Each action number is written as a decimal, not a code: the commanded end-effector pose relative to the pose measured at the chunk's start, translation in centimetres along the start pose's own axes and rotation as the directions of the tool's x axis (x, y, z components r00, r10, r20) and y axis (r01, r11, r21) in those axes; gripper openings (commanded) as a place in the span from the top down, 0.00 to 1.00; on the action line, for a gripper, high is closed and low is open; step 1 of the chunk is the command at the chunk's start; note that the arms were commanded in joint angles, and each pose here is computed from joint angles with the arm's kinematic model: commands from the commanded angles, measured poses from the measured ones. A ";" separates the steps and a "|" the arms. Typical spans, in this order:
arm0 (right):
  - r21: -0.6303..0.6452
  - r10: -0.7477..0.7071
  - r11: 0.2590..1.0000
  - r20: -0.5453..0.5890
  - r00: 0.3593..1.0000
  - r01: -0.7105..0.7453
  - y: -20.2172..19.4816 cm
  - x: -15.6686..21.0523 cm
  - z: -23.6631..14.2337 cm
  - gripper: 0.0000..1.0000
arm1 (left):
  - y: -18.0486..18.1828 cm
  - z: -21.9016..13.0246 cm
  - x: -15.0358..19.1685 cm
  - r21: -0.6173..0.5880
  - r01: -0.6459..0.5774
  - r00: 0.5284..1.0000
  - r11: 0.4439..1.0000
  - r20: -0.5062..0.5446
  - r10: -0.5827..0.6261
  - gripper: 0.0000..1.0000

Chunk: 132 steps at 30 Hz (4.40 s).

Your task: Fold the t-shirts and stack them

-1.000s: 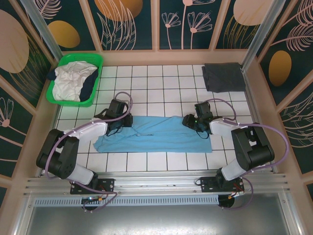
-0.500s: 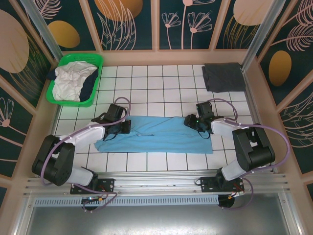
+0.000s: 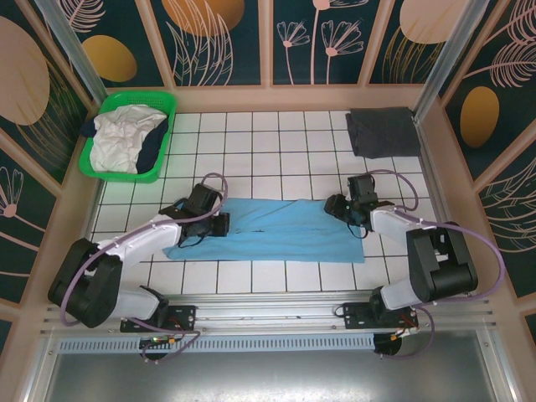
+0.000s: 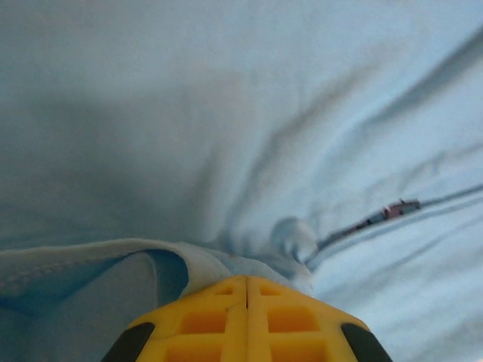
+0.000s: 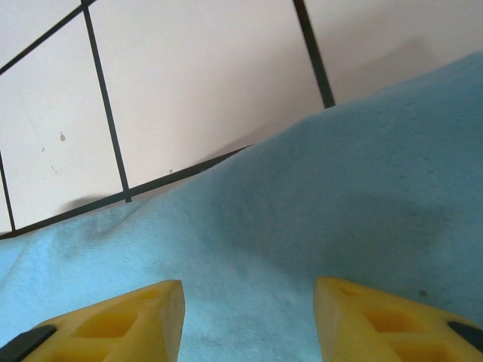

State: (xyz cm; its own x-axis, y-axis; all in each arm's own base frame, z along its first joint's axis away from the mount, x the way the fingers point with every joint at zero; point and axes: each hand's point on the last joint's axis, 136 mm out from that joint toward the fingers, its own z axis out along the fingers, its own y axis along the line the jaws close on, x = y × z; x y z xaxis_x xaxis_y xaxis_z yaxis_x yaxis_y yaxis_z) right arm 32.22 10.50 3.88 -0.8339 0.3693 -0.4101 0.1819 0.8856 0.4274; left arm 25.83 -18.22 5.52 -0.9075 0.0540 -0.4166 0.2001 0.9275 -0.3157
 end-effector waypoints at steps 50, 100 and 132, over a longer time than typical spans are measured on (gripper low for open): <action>-0.150 -0.007 0.989 0.016 1.000 0.009 1.6 -1.7 0.8 0.47 | 5.6 -1.1 5.3 -0.126 0.395 0.918 0.910 0.076 -0.388 0.68; 0.020 0.001 1.000 -0.093 0.996 0.001 -0.5 5.7 -0.8 0.36 | 2.5 14.5 -22.1 -0.158 0.167 0.959 0.973 0.256 -0.123 0.64; -0.017 -0.129 0.992 -0.215 0.968 0.128 6.3 11.0 1.8 0.31 | 2.3 18.5 -29.9 0.047 0.274 0.911 0.961 0.306 -0.275 0.50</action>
State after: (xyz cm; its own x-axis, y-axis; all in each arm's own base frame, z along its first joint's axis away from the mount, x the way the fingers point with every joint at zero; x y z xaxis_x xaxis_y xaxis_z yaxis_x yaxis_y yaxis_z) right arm 28.32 20.16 2.78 -0.9094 0.1665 -0.3812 0.0107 0.9254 0.3789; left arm 60.23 -24.74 4.48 -0.7246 -0.3276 -0.6063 -0.0223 0.8905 -0.4545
